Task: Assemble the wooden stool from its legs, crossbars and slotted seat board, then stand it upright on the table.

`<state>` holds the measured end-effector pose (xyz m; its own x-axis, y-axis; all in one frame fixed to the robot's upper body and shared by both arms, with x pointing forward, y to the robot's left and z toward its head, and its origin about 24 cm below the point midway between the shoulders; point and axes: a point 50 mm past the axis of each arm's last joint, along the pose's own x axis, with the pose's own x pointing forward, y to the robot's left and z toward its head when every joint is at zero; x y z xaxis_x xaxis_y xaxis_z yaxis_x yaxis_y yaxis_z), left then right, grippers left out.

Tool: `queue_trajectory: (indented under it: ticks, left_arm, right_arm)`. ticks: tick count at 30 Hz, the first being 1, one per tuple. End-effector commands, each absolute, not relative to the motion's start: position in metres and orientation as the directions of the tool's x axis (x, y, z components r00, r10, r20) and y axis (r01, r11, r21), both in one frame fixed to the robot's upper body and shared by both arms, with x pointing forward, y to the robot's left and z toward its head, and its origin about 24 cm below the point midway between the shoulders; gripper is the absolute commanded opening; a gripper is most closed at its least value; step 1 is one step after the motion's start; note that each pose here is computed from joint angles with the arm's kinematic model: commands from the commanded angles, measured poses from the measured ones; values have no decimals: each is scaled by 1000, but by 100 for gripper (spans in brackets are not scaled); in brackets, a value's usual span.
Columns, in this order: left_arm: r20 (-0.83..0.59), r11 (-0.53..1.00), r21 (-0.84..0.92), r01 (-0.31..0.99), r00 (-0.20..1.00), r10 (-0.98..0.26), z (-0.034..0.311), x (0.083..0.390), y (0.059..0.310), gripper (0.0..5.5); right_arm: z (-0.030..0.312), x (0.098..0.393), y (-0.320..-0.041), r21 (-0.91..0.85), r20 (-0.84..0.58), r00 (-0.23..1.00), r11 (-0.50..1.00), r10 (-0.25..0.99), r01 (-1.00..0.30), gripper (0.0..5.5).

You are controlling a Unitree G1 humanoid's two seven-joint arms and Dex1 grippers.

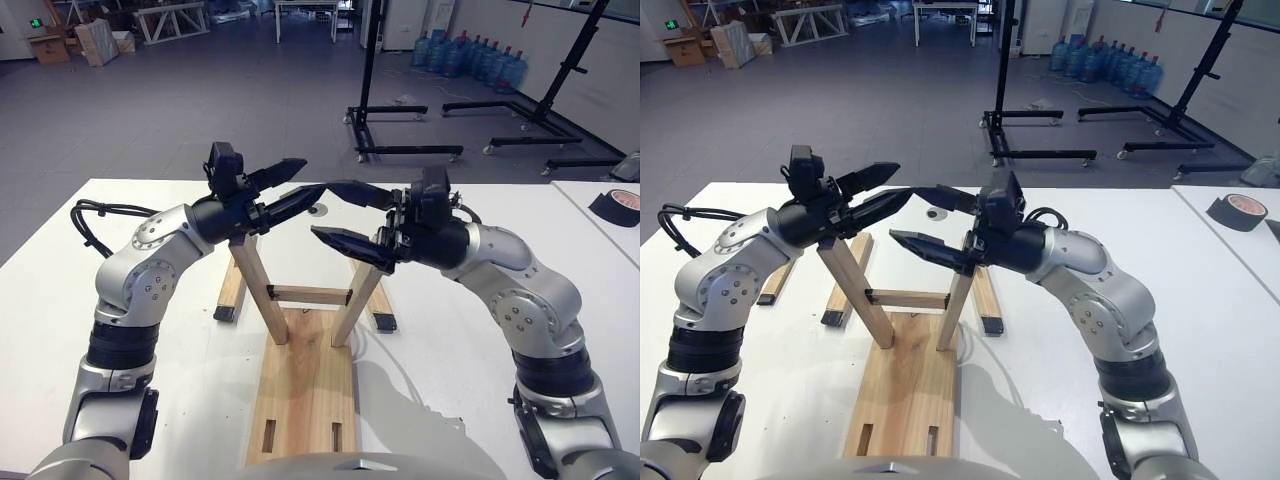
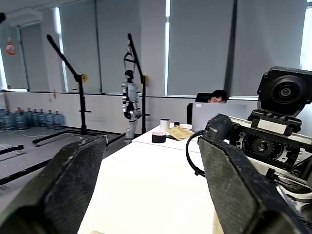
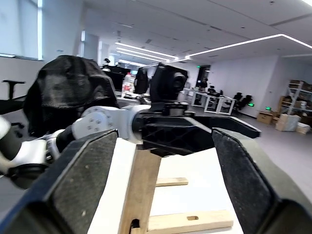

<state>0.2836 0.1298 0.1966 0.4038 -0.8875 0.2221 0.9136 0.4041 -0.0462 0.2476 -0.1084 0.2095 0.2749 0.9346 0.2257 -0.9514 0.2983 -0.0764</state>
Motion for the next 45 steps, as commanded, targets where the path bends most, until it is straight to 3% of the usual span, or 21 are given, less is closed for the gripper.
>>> queue_trajectory:
  ticks: [1, 9, 12, 15, 17, 18, 21, 23, 28, 32, 39, 45]
  left_arm:
    - [124, 397, -148, 906, 415, -901, 164, 281, 120, 341]
    - [304, 448, 81, 890, 406, -862, 234, 262, 132, 341]
    - [385, 489, 123, 864, 412, -826, 254, 249, 145, 341]
    - [490, 308, 35, 951, 253, -834, 258, 211, 156, 341]
    - [449, 53, -134, 990, 108, -887, 233, 182, 154, 341]
    - [304, 19, -339, 940, 129, -944, 195, 178, 148, 341]
    - [-11, 105, -669, 735, 131, -991, 113, 161, 145, 341]
    - [-23, 100, -743, 662, 124, -992, 93, 159, 144, 341]
    - [-116, 177, -779, 601, 138, -984, 62, 166, 151, 341]
    - [-254, 365, -619, 696, 262, -931, 57, 201, 150, 341]
    - [-297, 521, -414, 746, 431, -852, 68, 249, 157, 341]
    - [-258, 539, -365, 759, 474, -842, 75, 268, 149, 341]
  right_arm:
    - [210, 252, -112, -36, 204, 321, 334, 925, -942, 354]
    - [272, 221, -136, -165, 280, 195, 247, 940, -955, 354]
    - [269, 204, -140, -107, 253, 117, 148, 960, -983, 354]
    - [245, 179, -145, 77, 216, 7, -10, 976, -997, 354]
    - [218, 170, -145, 224, 160, 5, -32, 987, -974, 354]
    - [189, 170, -143, 285, 26, 29, 21, 999, -958, 354]
    - [128, 167, -146, 369, -209, 26, 104, 978, -924, 354]
    - [107, 172, -145, 371, -258, 23, 121, 966, -921, 354]
    - [71, 184, -130, 330, -334, 2, 119, 943, -937, 354]
    - [55, 212, -120, 282, -332, 84, 184, 939, -941, 354]
    - [48, 253, -105, 128, -345, 286, 347, 894, -929, 354]
    - [53, 294, -103, 46, -339, 385, 424, 858, -904, 354]
